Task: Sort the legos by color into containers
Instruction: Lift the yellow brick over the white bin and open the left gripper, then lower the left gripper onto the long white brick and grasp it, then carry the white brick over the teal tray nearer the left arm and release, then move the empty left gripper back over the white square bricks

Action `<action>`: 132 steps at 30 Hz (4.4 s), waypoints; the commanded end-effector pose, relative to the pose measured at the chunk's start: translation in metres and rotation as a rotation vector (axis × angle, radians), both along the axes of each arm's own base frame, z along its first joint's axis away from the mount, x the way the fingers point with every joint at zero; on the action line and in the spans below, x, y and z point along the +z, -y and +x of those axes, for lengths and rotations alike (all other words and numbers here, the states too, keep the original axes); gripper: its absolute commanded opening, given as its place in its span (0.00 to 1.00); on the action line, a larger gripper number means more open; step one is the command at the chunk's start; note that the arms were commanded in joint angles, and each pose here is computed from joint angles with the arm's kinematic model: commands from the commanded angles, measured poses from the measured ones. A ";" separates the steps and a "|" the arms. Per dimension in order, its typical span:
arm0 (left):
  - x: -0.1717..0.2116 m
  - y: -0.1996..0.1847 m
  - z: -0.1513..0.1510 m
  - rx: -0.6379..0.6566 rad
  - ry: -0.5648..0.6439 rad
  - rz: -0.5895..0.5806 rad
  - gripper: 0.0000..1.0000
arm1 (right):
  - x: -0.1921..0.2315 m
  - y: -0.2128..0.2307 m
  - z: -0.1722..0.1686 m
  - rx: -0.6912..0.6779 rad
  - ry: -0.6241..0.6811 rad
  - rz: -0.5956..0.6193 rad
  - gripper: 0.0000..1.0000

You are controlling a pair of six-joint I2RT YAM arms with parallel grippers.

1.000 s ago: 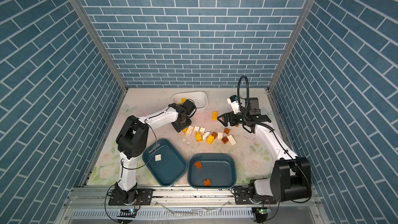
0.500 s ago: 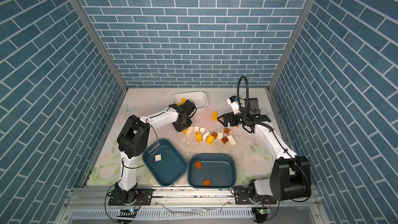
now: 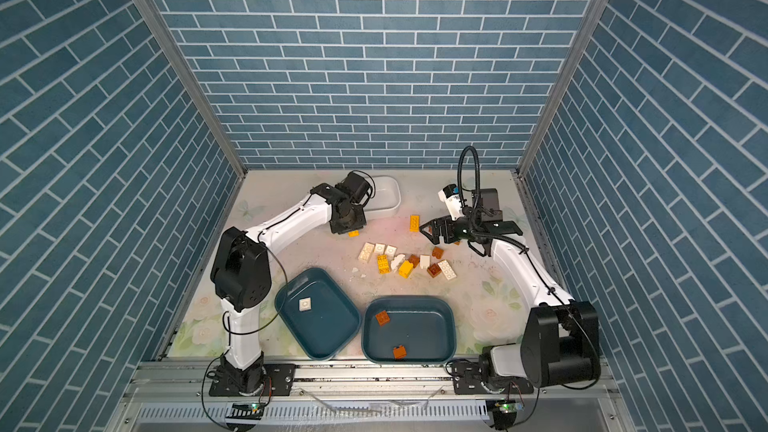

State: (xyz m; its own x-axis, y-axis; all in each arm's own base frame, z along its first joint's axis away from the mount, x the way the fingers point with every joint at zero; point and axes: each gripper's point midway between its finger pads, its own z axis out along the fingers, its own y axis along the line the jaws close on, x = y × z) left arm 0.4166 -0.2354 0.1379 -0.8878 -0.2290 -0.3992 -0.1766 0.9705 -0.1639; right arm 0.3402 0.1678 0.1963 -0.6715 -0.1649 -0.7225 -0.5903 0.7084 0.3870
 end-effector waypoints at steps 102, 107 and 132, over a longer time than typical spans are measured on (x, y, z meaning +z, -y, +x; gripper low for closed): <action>-0.022 -0.083 -0.207 -0.384 -0.323 0.167 0.30 | 0.000 -0.033 -0.032 0.153 -0.046 0.047 0.97; -0.041 -0.093 -0.206 -0.477 -0.309 0.234 0.31 | -0.005 -0.038 -0.036 0.168 -0.056 0.042 0.97; 0.005 -0.024 -0.144 -0.539 -0.152 0.067 0.72 | -0.005 -0.025 -0.027 0.102 -0.020 -0.029 0.98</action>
